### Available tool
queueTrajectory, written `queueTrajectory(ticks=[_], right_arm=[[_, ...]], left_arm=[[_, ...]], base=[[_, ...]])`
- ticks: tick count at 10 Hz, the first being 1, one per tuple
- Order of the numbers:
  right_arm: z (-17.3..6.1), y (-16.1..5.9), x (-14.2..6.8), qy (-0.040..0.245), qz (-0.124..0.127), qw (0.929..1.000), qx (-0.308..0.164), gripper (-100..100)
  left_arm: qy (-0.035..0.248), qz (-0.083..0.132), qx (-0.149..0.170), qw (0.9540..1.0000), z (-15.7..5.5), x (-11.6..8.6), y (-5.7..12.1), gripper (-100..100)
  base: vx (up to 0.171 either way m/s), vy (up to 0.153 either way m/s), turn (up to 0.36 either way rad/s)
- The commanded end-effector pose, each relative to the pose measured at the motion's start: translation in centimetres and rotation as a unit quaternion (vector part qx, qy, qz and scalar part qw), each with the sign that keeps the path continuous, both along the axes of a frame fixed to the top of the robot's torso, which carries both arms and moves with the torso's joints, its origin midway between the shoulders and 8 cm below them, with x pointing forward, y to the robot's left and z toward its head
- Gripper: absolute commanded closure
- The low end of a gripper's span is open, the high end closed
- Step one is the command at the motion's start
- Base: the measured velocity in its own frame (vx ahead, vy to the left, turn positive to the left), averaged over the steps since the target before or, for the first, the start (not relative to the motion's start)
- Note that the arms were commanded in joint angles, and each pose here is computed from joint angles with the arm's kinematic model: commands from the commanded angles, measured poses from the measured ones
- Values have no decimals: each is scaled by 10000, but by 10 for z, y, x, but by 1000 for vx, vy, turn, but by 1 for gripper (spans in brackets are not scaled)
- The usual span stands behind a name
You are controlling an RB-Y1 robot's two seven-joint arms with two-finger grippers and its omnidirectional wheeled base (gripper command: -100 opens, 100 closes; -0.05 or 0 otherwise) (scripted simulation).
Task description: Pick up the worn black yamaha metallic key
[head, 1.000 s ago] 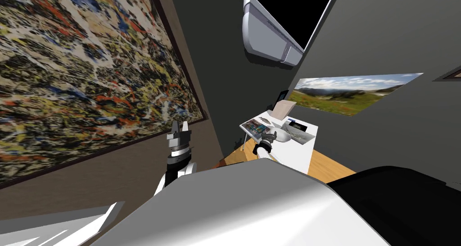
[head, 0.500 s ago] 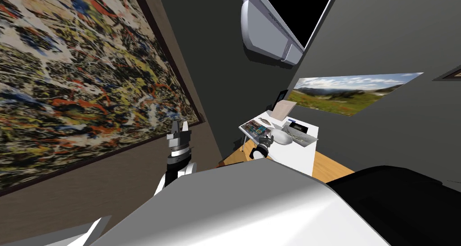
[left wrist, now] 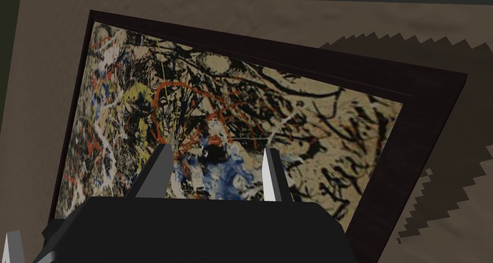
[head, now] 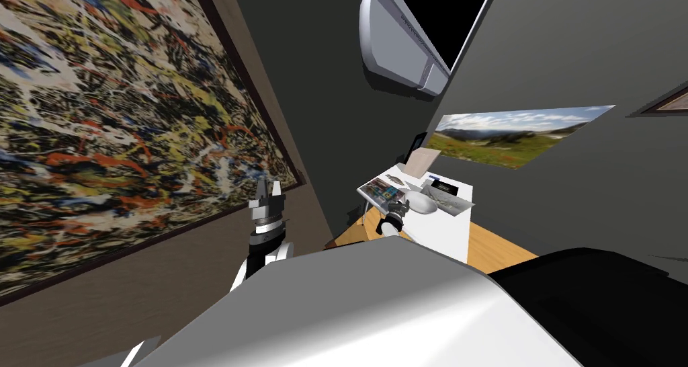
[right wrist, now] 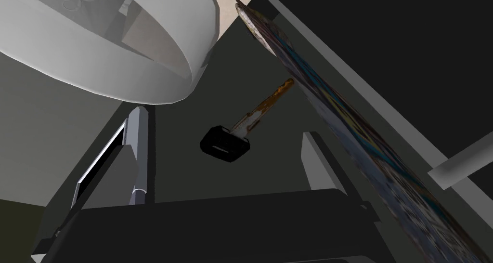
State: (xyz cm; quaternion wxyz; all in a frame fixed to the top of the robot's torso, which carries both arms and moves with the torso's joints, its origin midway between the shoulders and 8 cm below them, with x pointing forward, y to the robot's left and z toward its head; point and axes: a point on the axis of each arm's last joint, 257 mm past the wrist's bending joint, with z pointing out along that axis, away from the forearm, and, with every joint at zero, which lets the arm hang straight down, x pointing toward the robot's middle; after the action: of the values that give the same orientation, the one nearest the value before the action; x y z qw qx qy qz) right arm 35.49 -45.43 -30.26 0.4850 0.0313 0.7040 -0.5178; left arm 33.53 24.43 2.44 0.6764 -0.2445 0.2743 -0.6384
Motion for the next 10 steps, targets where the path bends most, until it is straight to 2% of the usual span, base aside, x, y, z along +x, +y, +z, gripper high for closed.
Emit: queueTrajectory(ticks=[1,6,7,8,10], right_arm=[[1,-13,6,6,78,10000,3,-100],[6,-51,26,-11,239,9997,20,-100],[4,-45,20,-4,212,9998,7,-100],[4,-46,21,-4,224,9997,16,100],[3,-45,21,-6,230,9997,23,100]], left_arm=[[0,0,0,10000,0,0,0,0],[77,-30,0,10000,-6,1,-2,0],[97,-39,0,9999,-7,2,-3,0],[101,-43,0,9999,-8,2,-3,0],[102,-47,0,9999,-8,2,-3,0]], base=[[16,83,-72],[7,73,-74],[0,30,-24],[-2,5,13],[0,0,0]])
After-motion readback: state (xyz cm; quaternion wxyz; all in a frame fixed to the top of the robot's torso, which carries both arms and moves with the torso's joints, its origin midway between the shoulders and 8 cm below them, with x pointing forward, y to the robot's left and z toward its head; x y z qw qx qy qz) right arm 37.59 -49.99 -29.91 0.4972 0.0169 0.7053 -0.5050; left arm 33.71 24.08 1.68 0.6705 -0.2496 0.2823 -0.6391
